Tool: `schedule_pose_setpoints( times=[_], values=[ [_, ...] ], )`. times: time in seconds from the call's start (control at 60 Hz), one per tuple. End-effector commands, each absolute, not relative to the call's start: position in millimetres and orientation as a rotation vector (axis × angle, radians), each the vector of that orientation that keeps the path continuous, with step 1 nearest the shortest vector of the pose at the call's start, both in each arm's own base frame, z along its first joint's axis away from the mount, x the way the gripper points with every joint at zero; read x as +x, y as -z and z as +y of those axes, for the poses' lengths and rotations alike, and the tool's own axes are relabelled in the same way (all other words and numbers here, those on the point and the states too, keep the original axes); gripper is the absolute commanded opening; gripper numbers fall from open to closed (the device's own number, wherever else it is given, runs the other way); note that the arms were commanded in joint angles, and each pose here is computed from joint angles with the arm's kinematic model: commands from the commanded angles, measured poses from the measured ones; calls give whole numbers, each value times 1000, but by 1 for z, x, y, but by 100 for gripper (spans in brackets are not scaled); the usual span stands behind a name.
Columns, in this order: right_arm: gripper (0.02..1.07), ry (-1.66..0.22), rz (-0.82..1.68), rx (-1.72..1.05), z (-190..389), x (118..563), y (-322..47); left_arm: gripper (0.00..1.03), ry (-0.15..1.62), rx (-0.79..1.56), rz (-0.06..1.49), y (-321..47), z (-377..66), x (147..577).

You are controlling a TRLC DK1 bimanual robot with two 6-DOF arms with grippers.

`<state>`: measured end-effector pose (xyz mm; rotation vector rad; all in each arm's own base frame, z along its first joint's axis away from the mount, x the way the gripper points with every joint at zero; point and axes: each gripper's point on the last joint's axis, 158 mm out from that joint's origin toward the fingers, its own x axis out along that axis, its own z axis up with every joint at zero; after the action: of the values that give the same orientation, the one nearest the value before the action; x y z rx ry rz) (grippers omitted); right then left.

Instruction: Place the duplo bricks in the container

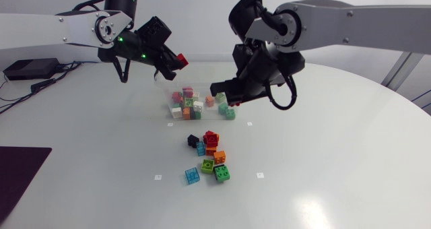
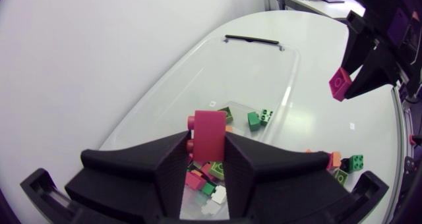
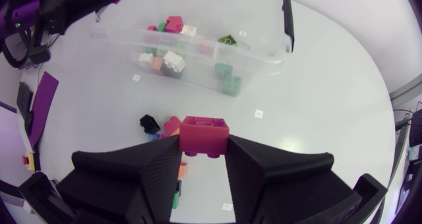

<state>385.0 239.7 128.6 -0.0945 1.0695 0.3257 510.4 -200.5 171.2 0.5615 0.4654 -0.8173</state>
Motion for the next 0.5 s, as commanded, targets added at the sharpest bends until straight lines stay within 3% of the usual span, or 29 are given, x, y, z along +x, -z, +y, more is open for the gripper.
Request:
schedule_pose_setpoints(
  times=[0.0, 0.067, 0.117, 0.167, 0.183, 0.2, 0.217, 0.25, 0.483],
  values=[
    [33, -347, 1012, -94, 247, 400, -147, 23, 783, 516, 465, -170, -205, 527],
    [33, -356, 989, -91, 251, 408, -155, 24, 755, 500, 468, -167, -203, 536],
    [33, -357, 970, -88, 253, 414, -163, 31, 739, 480, 478, -166, -203, 540],
    [33, -359, 950, -81, 255, 420, -170, 50, 733, 466, 485, -166, -204, 541],
    [33, -360, 947, -80, 256, 421, -171, 67, 730, 459, 488, -166, -204, 541],
    [33, -360, 942, -80, 256, 422, -173, 71, 730, 460, 488, -166, -204, 540],
    [33, -361, 938, -79, 257, 425, -174, 87, 724, 460, 493, -165, -203, 539],
    [33, -363, 930, -78, 259, 428, -177, 97, 707, 467, 495, -167, -200, 538],
    [33, -356, 872, -81, 265, 459, -184, 99, 690, 498, 422, -202, -185, 500]
  ],
)
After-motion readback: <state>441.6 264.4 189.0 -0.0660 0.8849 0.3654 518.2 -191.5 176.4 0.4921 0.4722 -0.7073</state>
